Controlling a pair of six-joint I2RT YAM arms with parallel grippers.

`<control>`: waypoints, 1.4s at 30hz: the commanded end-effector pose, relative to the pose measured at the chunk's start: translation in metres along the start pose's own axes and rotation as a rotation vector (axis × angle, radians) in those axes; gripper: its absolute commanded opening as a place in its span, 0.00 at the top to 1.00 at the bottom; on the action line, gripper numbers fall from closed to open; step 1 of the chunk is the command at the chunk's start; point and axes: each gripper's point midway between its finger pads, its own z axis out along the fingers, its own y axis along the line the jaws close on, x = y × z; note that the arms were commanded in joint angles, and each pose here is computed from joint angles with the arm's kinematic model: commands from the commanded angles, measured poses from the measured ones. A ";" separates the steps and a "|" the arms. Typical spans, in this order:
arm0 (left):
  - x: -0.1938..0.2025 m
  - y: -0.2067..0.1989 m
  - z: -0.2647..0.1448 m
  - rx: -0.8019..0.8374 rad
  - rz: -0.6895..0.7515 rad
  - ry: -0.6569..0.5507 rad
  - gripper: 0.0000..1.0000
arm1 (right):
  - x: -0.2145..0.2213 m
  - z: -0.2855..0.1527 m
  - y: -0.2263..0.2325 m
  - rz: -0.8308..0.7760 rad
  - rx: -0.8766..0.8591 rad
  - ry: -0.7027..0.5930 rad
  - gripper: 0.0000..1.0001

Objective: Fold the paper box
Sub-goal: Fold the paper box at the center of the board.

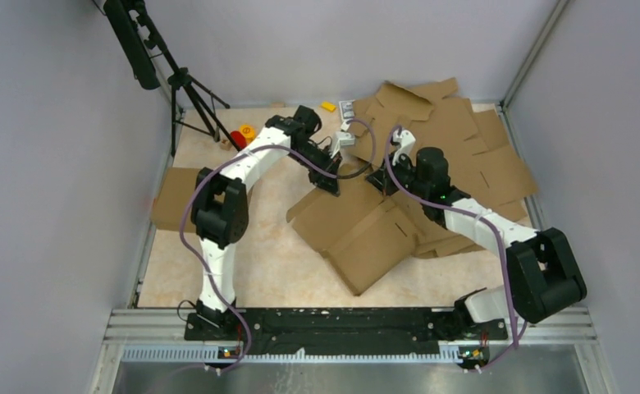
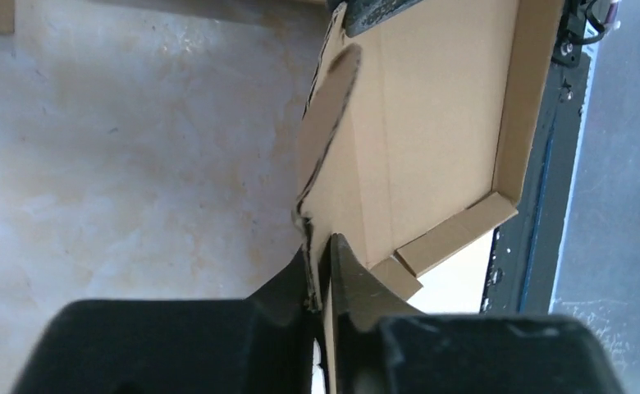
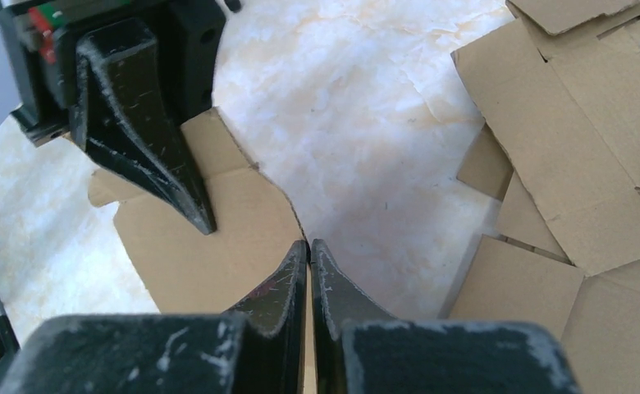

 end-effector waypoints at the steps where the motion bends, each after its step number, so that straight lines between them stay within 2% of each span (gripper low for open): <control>1: -0.031 -0.013 -0.028 -0.167 0.104 -0.105 0.95 | -0.039 -0.009 0.014 -0.028 -0.014 -0.103 0.89; 3: -0.035 -0.016 -0.038 -0.227 0.121 -0.145 0.98 | -0.046 -0.014 0.013 -0.015 0.013 -0.115 0.69; 5: -0.038 -0.017 -0.048 -0.308 0.121 -0.188 0.98 | -0.053 -0.022 0.009 0.013 0.062 -0.131 0.53; 7: -0.042 -0.022 -0.060 -0.381 0.113 -0.245 0.99 | -0.058 -0.031 0.003 0.050 0.132 -0.126 0.45; 11: -0.054 -0.039 -0.089 -0.542 0.145 -0.433 0.97 | -0.059 -0.055 -0.001 0.100 0.219 -0.105 0.32; 16: -0.041 -0.065 -0.092 -0.612 0.177 -0.554 0.94 | -0.054 -0.082 -0.003 0.107 0.304 -0.054 0.27; 20: -0.020 -0.075 -0.084 -0.645 0.141 -0.595 0.94 | -0.055 -0.094 0.001 0.083 0.303 -0.034 0.22; 24: -0.010 -0.083 -0.082 -0.701 0.161 -0.697 0.94 | -0.051 -0.094 0.010 0.057 0.253 0.012 0.19; 26: -0.009 -0.085 -0.088 -0.721 0.142 -0.763 0.94 | -0.048 -0.095 0.017 0.051 0.221 0.035 0.16; 30: -0.008 -0.094 -0.091 -0.710 0.155 -0.797 0.94 | -0.045 -0.092 0.032 0.034 0.154 0.060 0.13; 35: -0.010 -0.105 -0.103 -0.732 0.186 -0.915 0.94 | -0.057 -0.079 0.041 0.066 0.145 0.094 0.18; 38: -0.013 -0.100 -0.113 -0.770 0.132 -0.971 0.94 | -0.071 -0.081 0.041 0.041 0.178 0.070 0.15; 42: -0.020 -0.101 -0.128 -0.799 0.118 -1.111 0.95 | -0.084 -0.089 0.031 0.005 0.257 0.057 0.09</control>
